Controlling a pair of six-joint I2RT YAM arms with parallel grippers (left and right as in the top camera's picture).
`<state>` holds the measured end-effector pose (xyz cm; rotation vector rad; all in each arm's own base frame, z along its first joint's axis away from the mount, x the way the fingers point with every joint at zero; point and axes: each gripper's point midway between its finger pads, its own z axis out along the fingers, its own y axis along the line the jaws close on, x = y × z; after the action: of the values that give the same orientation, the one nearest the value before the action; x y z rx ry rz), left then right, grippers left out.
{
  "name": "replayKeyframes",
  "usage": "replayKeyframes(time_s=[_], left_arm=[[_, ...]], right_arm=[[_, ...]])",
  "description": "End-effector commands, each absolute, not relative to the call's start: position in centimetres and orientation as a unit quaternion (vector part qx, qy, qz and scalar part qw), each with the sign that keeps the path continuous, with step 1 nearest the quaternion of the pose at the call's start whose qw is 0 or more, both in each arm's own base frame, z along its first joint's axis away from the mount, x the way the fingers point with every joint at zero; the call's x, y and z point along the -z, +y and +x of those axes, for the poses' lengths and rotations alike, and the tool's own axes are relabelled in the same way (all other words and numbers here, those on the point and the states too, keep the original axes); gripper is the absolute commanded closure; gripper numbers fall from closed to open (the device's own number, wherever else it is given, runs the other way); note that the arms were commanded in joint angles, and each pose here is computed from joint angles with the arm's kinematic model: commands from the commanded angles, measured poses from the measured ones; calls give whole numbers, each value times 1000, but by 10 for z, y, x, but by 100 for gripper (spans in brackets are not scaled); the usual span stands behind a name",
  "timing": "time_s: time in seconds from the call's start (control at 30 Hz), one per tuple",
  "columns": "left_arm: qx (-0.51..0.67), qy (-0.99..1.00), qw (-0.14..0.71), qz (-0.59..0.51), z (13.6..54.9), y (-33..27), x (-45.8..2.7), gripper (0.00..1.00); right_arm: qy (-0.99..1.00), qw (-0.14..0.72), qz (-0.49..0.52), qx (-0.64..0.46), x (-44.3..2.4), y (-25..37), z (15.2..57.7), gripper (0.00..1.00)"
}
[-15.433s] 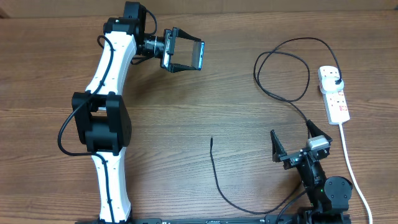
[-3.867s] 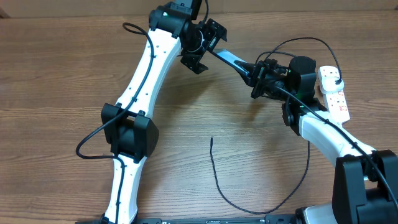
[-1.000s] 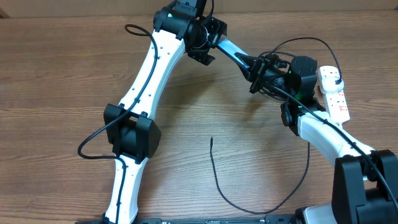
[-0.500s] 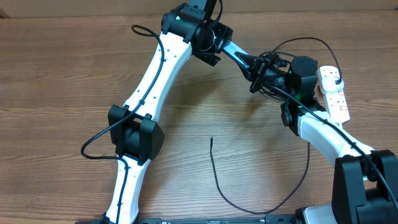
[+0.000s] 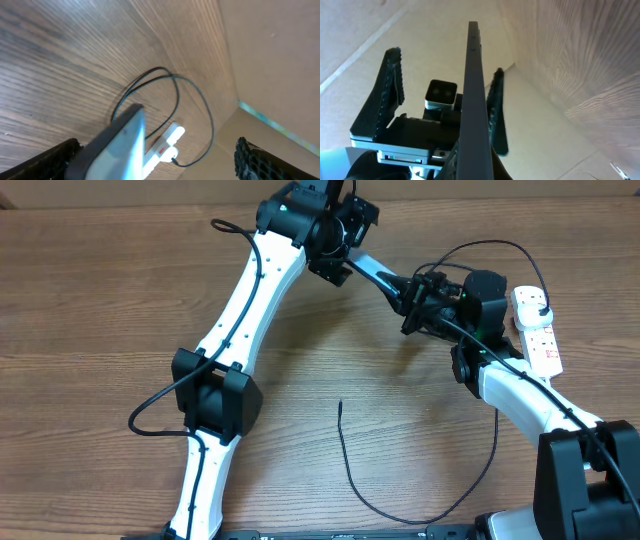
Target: Plug charger to phone and switch on socket
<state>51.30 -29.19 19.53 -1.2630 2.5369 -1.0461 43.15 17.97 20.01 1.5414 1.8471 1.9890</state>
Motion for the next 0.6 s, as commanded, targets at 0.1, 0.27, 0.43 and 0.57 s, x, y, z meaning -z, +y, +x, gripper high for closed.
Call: replayKeyframes(time_s=[0.1,0.27,0.43,0.57], left_arm=[[365,828,74,-419,527,-268,-214,0],[370,827,73,-416,532,-257,-215,0],[367,834,81,-404,533,-252,-215,0],[364,845,91,-381,533,-252,-214,0]], right_arm=[[552,-25,540,-635,-206,178,436,96],[554,-39,561,-614,-185,177,436,96],[553,-44,575,-601,-172,176,438,96],[557,-67,595,-575,-146,178,436,96]])
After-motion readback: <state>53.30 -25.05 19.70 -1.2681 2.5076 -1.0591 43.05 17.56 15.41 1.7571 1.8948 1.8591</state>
